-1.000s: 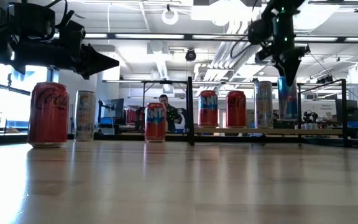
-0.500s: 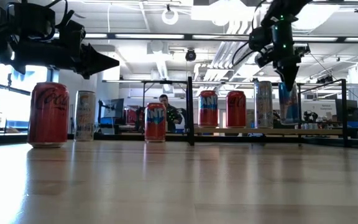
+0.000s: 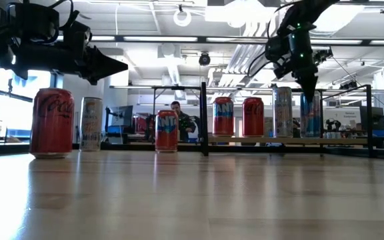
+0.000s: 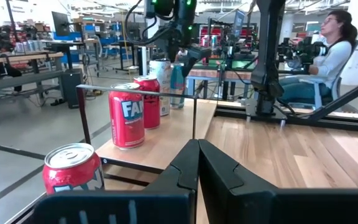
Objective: Place canned beverage on shelf
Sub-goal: Put the right blue soda can on the shelf
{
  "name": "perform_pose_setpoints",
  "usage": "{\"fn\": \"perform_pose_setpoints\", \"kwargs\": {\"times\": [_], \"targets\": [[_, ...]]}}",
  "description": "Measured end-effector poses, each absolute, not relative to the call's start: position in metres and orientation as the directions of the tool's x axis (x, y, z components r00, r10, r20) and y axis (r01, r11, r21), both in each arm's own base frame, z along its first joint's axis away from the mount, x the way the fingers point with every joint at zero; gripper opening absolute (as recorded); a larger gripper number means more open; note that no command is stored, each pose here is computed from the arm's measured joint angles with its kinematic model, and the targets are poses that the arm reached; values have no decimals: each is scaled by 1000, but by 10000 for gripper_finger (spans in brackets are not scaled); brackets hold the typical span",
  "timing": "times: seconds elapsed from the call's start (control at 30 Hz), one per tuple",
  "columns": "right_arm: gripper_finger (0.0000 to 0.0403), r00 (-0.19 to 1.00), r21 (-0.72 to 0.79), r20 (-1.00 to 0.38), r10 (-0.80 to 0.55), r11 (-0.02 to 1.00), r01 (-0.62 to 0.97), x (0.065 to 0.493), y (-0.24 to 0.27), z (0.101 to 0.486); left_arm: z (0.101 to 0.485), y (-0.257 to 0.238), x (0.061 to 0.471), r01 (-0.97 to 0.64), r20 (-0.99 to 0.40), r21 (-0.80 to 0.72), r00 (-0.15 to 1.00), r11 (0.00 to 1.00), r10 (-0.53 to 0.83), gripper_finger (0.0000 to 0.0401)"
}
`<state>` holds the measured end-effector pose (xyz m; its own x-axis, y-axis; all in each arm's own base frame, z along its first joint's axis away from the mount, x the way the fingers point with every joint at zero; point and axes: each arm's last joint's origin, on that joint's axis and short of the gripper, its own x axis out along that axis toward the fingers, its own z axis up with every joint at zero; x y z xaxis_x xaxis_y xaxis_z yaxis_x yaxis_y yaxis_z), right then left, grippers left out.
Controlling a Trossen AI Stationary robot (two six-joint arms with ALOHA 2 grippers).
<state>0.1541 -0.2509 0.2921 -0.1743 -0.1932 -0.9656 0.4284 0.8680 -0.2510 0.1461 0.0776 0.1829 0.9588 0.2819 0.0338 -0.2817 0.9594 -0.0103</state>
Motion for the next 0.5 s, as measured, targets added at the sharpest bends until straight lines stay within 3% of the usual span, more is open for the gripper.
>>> {"fn": "perform_pose_setpoints", "kwargs": {"times": [0.5], "targets": [[298,-248,-305,-946,-208,829,468,150,-247,307,183,78,146,-281,33,-15,959,960,282,0]]}}
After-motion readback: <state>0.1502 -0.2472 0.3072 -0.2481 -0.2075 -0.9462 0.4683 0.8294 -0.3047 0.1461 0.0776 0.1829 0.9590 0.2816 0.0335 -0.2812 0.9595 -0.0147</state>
